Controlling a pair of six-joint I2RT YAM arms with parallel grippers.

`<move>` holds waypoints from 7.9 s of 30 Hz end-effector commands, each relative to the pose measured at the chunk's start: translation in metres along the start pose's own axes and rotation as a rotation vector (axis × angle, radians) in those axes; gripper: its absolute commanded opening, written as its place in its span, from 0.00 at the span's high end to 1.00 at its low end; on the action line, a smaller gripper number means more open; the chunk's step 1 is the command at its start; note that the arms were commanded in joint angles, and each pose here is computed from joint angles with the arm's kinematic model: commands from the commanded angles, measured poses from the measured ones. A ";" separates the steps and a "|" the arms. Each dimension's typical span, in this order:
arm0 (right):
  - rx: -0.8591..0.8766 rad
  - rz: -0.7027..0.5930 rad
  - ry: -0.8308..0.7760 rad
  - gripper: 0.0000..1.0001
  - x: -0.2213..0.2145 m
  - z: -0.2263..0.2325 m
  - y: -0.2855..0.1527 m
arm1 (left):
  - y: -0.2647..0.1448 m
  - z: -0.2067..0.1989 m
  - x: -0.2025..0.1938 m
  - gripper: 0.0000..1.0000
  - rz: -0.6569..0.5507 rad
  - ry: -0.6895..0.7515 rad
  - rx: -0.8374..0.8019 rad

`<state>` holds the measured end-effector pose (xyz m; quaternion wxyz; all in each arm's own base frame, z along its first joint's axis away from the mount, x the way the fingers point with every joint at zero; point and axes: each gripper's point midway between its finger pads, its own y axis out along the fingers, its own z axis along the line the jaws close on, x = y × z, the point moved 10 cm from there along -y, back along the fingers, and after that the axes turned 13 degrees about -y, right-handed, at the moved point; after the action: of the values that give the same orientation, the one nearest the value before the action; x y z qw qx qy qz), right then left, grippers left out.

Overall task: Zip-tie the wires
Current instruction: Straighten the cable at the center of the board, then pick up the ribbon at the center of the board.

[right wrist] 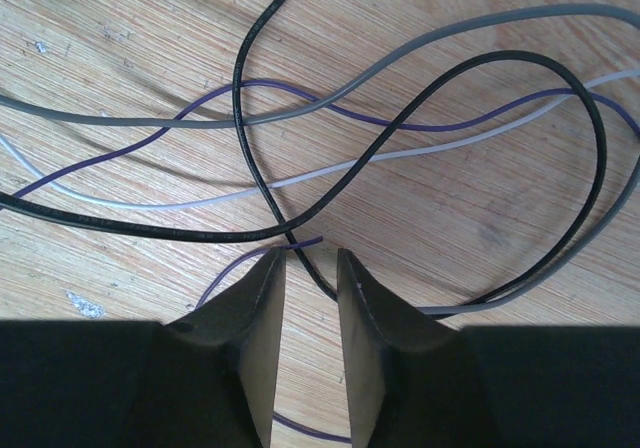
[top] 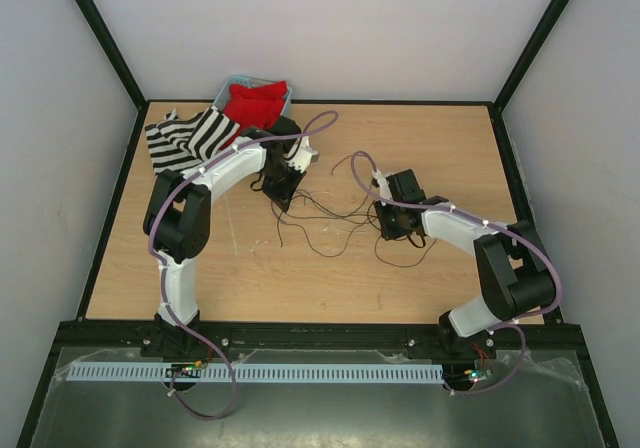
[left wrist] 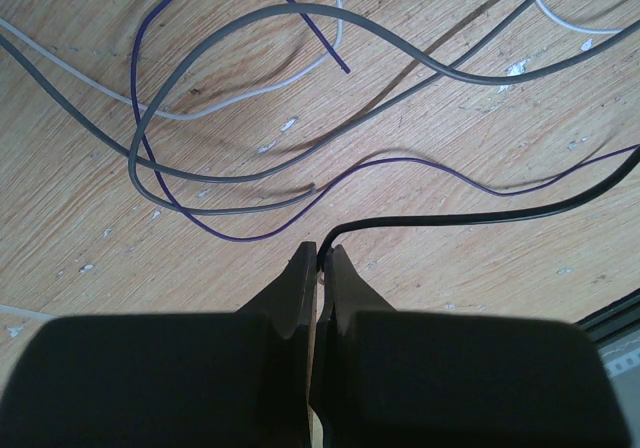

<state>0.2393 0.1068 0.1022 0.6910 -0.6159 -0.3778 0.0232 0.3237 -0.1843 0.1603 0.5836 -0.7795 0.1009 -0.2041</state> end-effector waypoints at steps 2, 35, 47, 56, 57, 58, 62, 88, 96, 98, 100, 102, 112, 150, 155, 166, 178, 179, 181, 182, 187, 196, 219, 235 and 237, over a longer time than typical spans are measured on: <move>-0.025 0.073 -0.027 0.75 -0.014 0.004 0.005 | -0.012 -0.003 0.001 1.00 -0.014 0.008 0.006; -0.049 -0.203 0.107 0.51 0.008 -0.023 -0.061 | -0.003 0.016 0.003 1.00 0.013 -0.065 0.079; 0.088 -0.174 0.045 0.44 0.004 0.008 -0.025 | -0.004 0.011 0.003 1.00 0.009 -0.051 0.075; 0.072 -0.176 0.045 0.43 0.006 0.011 -0.008 | -0.005 0.010 0.003 1.00 0.007 -0.048 0.076; 0.068 -0.173 0.043 0.43 0.006 0.011 -0.006 | -0.005 0.010 0.003 1.00 0.008 -0.047 0.076; 0.066 -0.170 0.041 0.43 0.005 0.011 -0.004 | -0.005 0.010 0.003 1.00 0.007 -0.046 0.078; 0.061 -0.157 0.040 0.43 0.003 0.011 0.003 | -0.007 0.010 0.003 1.00 0.000 -0.045 0.083; -0.017 -0.435 0.114 0.99 0.010 -0.010 -0.093 | -0.004 0.035 0.006 1.00 0.005 -0.114 0.116; -0.082 -0.620 0.283 1.00 0.040 -0.050 -0.139 | -0.002 0.033 0.005 1.00 0.012 -0.102 0.111; -0.179 -0.634 0.344 1.00 0.042 -0.062 -0.145 | -0.002 0.031 0.005 1.00 0.012 -0.088 0.107; -0.325 -0.621 0.406 1.00 0.040 -0.076 -0.146 | -0.001 0.028 0.005 1.00 0.013 -0.070 0.105; -0.478 -0.596 0.456 1.00 0.035 -0.090 -0.146 | -0.001 0.025 0.003 1.00 0.020 -0.055 0.110; -0.977 -0.418 0.595 1.00 0.006 -0.133 -0.124 | 0.003 0.022 -0.001 1.00 0.040 -0.023 0.178; -1.040 -0.118 0.713 0.96 -0.064 -0.191 -0.058 | 0.020 0.041 -0.003 1.00 0.156 0.008 0.417; -0.916 -0.174 0.710 0.88 -0.061 -0.182 -0.052 | 0.015 0.035 0.000 1.00 0.133 0.022 0.417; -0.867 -0.173 0.722 0.58 -0.055 -0.182 -0.053 | 0.017 0.026 0.002 1.00 0.132 0.063 0.434; -0.842 -0.269 0.684 0.46 -0.041 -0.177 -0.079 | 0.012 0.027 0.001 0.69 0.122 0.064 0.471; -0.832 -0.283 0.684 0.45 -0.040 -0.176 -0.081 | 0.011 0.027 0.000 0.63 0.122 0.065 0.480; -0.804 -0.316 0.685 0.40 -0.036 -0.174 -0.083 | 0.007 0.028 0.001 0.54 0.112 0.067 0.495; -0.795 -0.338 0.689 0.36 -0.034 -0.173 -0.086 | 0.003 0.028 0.000 0.51 0.106 0.069 0.500; -0.701 -0.474 0.676 0.11 -0.024 -0.164 -0.093 | -0.022 0.028 0.000 0.33 0.043 0.043 0.488; -0.457 -0.660 0.579 0.00 -0.008 -0.140 -0.106 | -0.072 0.037 0.005 0.11 -0.173 -0.164 0.340; -0.349 -0.709 0.499 0.01 -0.008 -0.128 -0.105 | -0.012 0.134 -0.022 0.52 -0.377 -0.903 0.374; -0.335 -0.708 0.505 0.01 -0.006 -0.130 -0.101 | 0.026 0.166 -0.025 0.61 -0.409 -0.994 0.354; -0.335 -0.708 0.505 0.01 -0.006 -0.130 -0.102 | 0.029 0.168 -0.025 0.62 -0.408 -0.991 0.366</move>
<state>0.2596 -0.0283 0.1892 0.6221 -0.5471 -0.3712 -0.4194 0.3702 -0.0381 0.1031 0.6356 -0.6736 -0.3729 0.0563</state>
